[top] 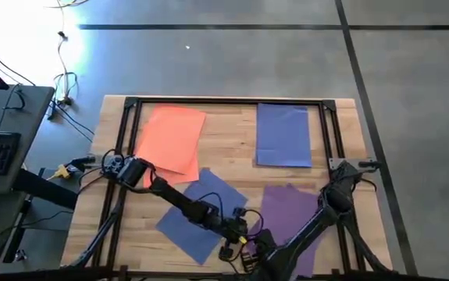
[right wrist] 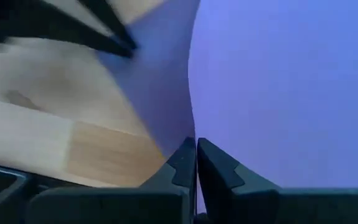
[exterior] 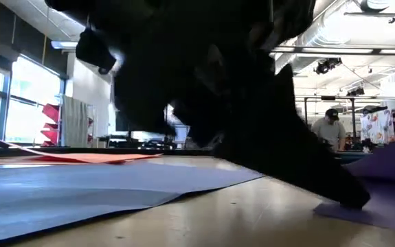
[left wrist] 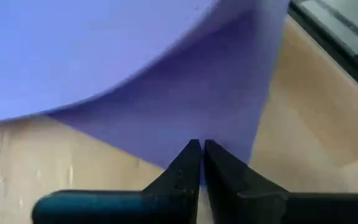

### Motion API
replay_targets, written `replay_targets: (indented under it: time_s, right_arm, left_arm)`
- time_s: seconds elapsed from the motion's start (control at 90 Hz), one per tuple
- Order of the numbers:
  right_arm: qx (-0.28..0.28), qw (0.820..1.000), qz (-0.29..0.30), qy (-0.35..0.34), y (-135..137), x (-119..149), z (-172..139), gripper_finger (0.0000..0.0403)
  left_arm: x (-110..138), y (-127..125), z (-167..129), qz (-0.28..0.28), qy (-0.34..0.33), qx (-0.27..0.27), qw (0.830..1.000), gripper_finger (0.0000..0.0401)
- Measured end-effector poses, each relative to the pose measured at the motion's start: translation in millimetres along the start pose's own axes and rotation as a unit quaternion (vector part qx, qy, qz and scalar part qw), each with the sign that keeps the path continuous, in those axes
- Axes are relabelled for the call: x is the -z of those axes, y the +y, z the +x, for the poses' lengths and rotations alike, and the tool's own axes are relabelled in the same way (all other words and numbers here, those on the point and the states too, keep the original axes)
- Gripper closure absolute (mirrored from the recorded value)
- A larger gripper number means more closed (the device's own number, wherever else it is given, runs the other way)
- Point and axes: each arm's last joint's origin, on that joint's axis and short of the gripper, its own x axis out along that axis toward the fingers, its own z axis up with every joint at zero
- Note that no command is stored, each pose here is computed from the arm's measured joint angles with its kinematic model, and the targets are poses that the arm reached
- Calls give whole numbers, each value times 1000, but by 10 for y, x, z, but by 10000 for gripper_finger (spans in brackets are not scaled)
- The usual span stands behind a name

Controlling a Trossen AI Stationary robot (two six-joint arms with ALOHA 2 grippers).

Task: Organize paper
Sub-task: Stack the purple paper on top of the purple paper

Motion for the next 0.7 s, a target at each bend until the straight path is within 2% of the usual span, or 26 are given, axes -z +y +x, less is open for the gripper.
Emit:
replay_targets:
  time_s: [0.211, 0.4, 0.533, 0.7]
  right_arm:
    - [-28, 999, -36, 8, 146, -29, 140, 403]
    - [-59, 995, -53, -55, 160, -19, 147, 391]
    - [-86, 987, -94, -93, 168, 28, 134, 349]
    - [-78, 984, -130, -97, 92, 141, 116, 268]
  left_arm:
    - [8, 6, -3, -2, 5, -6, 1000, 401]
    - [16, 5, -5, -1, 13, -6, 1000, 401]
    - [22, 5, -11, -1, 20, -8, 1000, 401]
    - [32, 2, -13, 0, 25, -8, 1000, 401]
